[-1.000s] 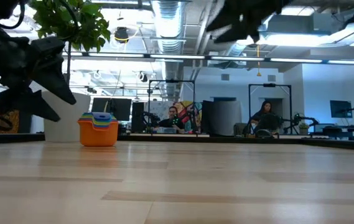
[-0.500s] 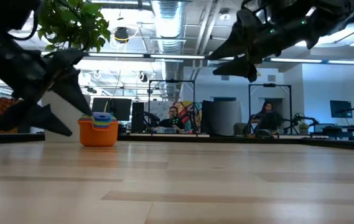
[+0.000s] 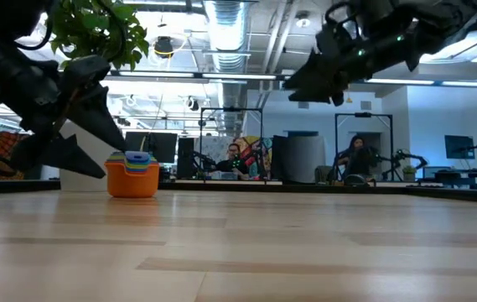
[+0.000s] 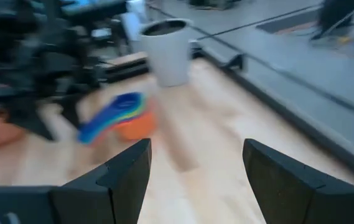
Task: Nest measuring cups in basket
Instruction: Put the nested measuring cups into the orange bin
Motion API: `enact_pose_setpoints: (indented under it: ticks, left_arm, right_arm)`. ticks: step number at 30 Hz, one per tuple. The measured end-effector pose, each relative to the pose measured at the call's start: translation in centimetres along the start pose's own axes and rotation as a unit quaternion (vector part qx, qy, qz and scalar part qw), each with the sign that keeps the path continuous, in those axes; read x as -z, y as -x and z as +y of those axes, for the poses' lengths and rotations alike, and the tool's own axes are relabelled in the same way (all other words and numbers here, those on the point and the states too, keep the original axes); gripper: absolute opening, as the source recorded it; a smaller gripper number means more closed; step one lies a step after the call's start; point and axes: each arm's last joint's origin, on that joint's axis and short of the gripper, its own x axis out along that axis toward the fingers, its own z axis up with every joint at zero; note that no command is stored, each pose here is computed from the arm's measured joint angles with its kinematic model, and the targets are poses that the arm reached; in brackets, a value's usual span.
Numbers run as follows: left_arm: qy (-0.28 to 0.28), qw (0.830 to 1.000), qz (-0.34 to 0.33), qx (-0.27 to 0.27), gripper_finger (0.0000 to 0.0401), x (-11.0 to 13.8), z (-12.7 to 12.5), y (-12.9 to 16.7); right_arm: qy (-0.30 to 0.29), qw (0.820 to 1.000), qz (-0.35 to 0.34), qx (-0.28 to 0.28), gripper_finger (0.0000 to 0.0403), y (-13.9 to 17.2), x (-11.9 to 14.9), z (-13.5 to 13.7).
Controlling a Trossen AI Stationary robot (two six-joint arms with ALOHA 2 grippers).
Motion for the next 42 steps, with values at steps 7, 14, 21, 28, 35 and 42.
enact_pose_setpoints:
  ticks: [7,14,21,28,35,42]
  left_arm:
    - [0.001,1.000,-0.008,-0.028,0.0287,-0.2,0.6,-0.2]
    - [0.031,0.999,-0.004,-0.038,0.0287,-1.2,1.0,-0.9]
    - [0.061,0.995,0.082,0.017,0.0287,-2.5,0.7,-1.3]
    - [0.144,0.978,0.103,0.108,0.0287,-4.6,-0.4,0.2]
    - [0.170,0.976,0.082,0.113,0.0287,-4.3,-0.8,1.9]
    - [0.172,0.980,0.093,0.044,0.0287,-3.6,0.4,1.9]
  right_arm:
    - [-0.026,0.997,0.006,0.078,0.0276,0.3,-0.4,-4.9]
    - [-0.043,0.993,-0.022,0.103,0.0276,0.7,-1.0,-7.6]
    - [-0.014,0.993,-0.062,0.103,0.0276,0.6,-3.6,-7.7]
    - [0.032,0.989,-0.099,0.106,0.0276,0.6,-6.6,-7.6]
    - [-0.097,0.992,0.003,0.081,0.0276,0.5,-5.6,-7.5]
    - [-0.150,0.987,0.047,0.024,0.0276,0.1,-4.7,-5.1]
